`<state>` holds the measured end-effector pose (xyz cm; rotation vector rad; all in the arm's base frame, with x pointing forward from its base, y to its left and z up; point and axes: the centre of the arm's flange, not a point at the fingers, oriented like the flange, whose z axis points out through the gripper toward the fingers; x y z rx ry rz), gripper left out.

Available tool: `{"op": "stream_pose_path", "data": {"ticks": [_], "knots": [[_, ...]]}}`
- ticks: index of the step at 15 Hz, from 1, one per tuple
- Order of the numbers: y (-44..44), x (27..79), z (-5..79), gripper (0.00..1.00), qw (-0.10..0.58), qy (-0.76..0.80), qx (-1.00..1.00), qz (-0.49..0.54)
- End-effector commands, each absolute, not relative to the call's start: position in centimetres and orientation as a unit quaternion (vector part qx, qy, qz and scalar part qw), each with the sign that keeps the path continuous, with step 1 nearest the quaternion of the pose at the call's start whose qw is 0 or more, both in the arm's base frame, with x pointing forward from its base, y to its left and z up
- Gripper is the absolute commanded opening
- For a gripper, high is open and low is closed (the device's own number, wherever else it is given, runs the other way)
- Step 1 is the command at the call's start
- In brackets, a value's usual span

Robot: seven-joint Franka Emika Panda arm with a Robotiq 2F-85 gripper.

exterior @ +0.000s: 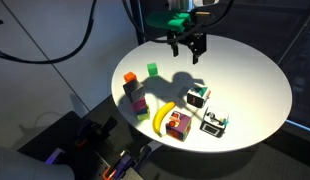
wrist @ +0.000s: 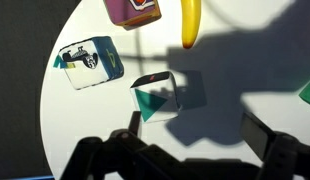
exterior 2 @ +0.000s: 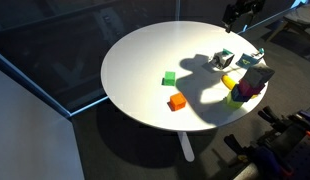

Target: Put the furthest toy foam on the closest toy foam

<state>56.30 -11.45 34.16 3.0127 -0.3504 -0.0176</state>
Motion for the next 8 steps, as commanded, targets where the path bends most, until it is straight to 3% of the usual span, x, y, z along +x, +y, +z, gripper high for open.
{"op": "stream_pose_path", "data": {"ticks": [1, 8], "knots": [[-13.0, 57.7, 34.3, 1.00, 0.043, -0.113, 0.993, 0.004], [-15.4, 58.9, 32.1, 1.00, -0.005, -0.083, 0.996, 0.012]]}}
